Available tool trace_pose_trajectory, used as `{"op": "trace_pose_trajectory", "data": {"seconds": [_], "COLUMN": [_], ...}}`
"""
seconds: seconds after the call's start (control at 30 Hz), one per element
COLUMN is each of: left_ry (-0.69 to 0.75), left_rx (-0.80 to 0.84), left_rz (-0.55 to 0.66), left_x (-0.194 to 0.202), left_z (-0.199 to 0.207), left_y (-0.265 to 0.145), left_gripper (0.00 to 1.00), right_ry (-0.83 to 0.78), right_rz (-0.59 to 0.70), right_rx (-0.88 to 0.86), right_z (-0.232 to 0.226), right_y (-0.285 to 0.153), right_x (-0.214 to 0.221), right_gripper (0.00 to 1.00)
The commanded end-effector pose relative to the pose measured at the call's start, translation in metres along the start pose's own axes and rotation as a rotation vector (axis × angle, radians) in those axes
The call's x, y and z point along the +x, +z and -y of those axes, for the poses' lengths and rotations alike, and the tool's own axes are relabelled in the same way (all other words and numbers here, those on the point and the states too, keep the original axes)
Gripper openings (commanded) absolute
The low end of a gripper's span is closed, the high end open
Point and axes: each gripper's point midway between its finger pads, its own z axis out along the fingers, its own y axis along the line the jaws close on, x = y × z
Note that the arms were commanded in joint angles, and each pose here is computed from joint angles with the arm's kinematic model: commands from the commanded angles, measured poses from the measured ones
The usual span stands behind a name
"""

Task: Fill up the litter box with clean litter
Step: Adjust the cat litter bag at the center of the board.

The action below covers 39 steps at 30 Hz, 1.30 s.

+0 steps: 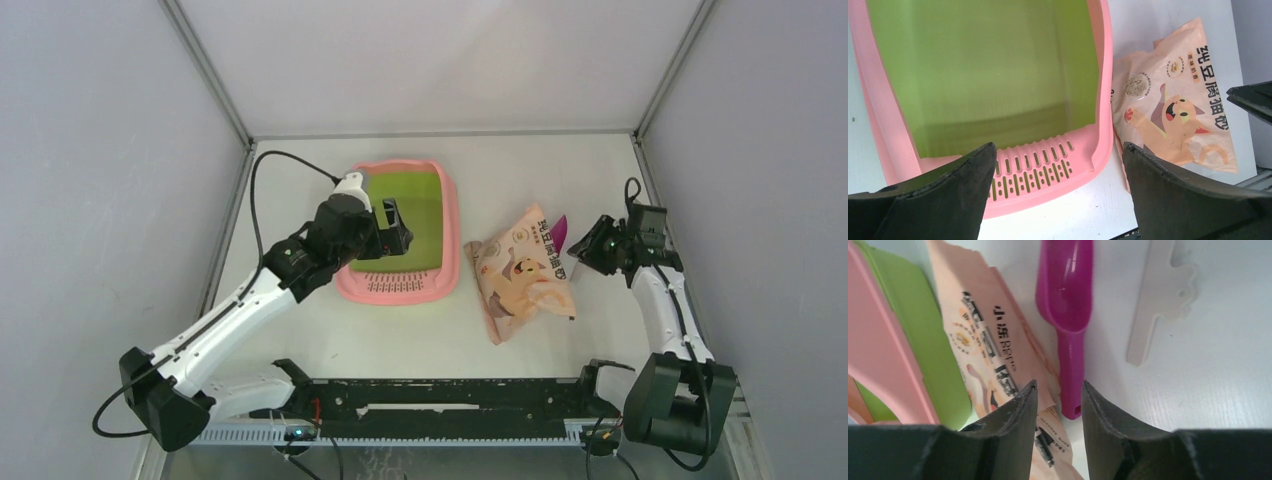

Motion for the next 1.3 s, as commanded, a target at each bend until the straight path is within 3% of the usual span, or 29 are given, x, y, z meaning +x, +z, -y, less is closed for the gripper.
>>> {"op": "trace_pose_trajectory", "data": {"seconds": [0.0, 0.17, 0.47, 0.93, 1.27], "left_ry": [-0.004, 0.004, 0.107, 0.113, 0.083], "left_rx": [0.046, 0.087, 0.121, 0.108, 0.087], "left_rz": [0.016, 0.003, -0.043, -0.049, -0.032], "left_x": [-0.007, -0.01, -0.022, -0.018, -0.008], "left_z": [0.013, 0.033, 0.091, 0.098, 0.081], "left_y": [0.003, 0.008, 0.017, 0.007, -0.008], "left_gripper": [1.0, 1.0, 1.0, 1.0, 1.0], "right_ry": [0.015, 0.011, -0.163, -0.436, -0.543], "right_rz": [0.071, 0.007, -0.147, -0.262, -0.337], "right_rx": [-0.026, -0.081, -0.25, -0.583, -0.682], "right_z": [0.003, -0.005, -0.072, -0.179, -0.213], "right_y": [-0.002, 0.012, 0.023, -0.021, -0.034], "right_x": [-0.016, -0.007, 0.025, 0.099, 0.152], "right_gripper": [0.43, 0.33, 0.14, 0.13, 0.14]}}
